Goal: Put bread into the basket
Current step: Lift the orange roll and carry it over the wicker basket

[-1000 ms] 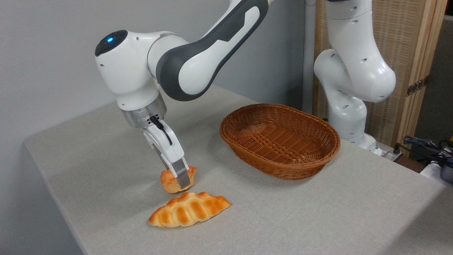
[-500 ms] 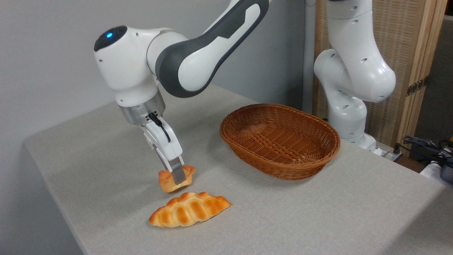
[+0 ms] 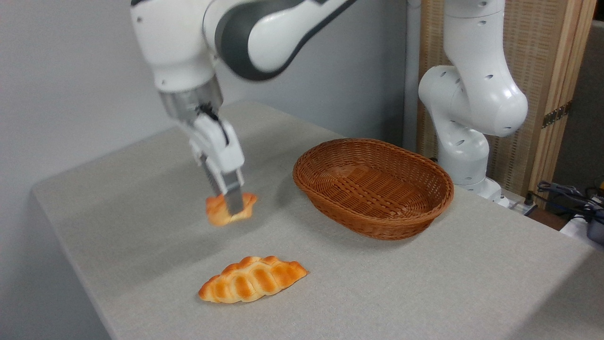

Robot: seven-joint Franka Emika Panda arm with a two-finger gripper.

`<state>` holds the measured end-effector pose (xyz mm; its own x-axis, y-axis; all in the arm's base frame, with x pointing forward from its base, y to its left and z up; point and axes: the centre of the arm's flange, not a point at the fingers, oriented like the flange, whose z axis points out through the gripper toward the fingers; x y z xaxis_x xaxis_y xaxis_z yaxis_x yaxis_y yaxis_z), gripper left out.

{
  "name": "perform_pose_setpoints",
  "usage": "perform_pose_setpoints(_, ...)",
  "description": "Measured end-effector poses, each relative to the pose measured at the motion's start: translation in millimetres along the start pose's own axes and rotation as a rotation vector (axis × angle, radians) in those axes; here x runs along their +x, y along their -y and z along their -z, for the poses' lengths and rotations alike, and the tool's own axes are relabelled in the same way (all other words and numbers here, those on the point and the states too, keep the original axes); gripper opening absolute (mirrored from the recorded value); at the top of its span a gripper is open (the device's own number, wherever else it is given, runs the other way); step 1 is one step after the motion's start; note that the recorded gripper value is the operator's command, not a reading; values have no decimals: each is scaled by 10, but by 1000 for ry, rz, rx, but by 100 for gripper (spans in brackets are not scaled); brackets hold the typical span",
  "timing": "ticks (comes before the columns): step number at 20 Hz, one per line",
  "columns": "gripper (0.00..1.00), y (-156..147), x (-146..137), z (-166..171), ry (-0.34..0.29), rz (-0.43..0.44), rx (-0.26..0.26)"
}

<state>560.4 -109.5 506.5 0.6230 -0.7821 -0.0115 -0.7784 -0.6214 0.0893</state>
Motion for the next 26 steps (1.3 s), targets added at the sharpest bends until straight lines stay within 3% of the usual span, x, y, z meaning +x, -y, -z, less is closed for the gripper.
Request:
perform_pose_setpoints(4,51,-214,-190,260,38,-6,-36)
perform_pose_setpoints(5,58,-246,-221,287,46,-7,-42)
perform_pose_setpoints(6,58,-303,-279,306,65,-9,-59)
perform_pose_setpoints(14,58,-616,-647,62,179,-42,-165)
perform_pose_setpoints(17,77,-734,-789,-38,200,-55,-185)
perform_pose_setpoints(18,96,-760,-821,-70,206,-58,-192)
perform_pose_setpoints(22,100,-886,-964,-271,239,-96,-231)
perform_pose_setpoints(26,100,-1008,-913,-353,251,-182,-250)
